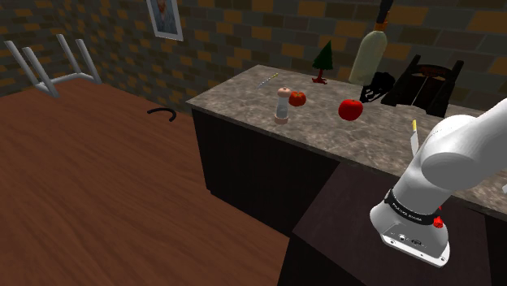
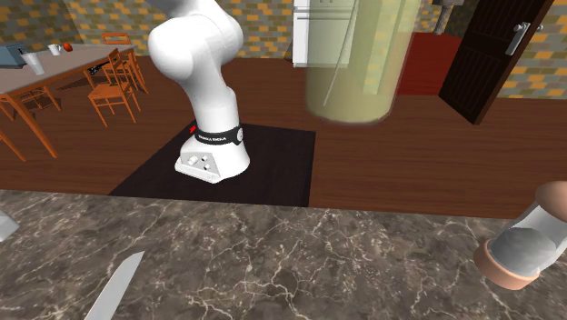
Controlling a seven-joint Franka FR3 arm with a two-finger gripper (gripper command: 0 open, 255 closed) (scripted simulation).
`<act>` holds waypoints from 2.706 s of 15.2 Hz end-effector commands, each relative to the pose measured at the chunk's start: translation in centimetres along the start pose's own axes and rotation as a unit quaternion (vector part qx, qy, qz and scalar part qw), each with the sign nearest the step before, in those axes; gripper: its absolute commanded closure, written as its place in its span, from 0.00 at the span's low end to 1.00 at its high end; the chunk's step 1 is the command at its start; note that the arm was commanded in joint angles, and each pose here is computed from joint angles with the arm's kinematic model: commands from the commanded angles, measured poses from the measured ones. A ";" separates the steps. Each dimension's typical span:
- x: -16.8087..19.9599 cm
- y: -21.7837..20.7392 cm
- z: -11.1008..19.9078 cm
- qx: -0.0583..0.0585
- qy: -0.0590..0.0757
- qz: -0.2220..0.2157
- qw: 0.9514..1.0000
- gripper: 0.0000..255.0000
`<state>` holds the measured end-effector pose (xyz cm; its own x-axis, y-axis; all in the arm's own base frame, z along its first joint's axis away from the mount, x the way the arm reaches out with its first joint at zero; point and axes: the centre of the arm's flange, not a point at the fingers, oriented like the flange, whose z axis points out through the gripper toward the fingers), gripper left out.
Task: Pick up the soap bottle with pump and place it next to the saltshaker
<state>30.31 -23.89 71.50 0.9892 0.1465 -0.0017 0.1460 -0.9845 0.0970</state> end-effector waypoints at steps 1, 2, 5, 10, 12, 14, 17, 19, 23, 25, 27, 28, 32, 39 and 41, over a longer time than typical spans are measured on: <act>0.1 0.1 -1.0 0.000 0.000 0.000 1.000 1.00; 0.1 0.2 -1.5 0.000 0.000 0.000 1.000 1.00; -1.2 0.6 -2.2 0.000 0.000 0.000 1.000 1.00; -7.6 2.1 -2.1 0.000 0.000 0.000 1.000 1.00; -10.1 2.8 -2.0 0.000 0.000 0.000 1.000 1.00; -12.7 3.4 -2.0 0.000 0.000 0.000 1.000 1.00; -16.5 4.4 -1.9 0.000 0.000 0.000 1.000 1.00; -19.1 5.0 -1.8 0.000 0.000 0.000 1.000 1.00; -24.2 6.3 -1.7 0.000 0.000 0.000 1.000 1.00; -26.8 6.9 -1.7 0.000 0.000 0.000 1.000 1.00; -29.4 7.5 -1.6 0.000 0.000 0.000 1.000 1.00; -30.6 7.9 -1.6 0.000 0.000 0.000 1.000 1.00; -35.8 9.1 -1.5 0.000 0.000 0.000 1.000 1.00; -44.7 11.3 -1.3 0.000 0.000 0.000 1.000 1.00; -47.3 12.0 -1.2 0.000 0.000 0.000 1.000 1.00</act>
<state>-13.42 -41.76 73.92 0.9894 0.1454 -0.0001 0.1448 -0.9848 0.0963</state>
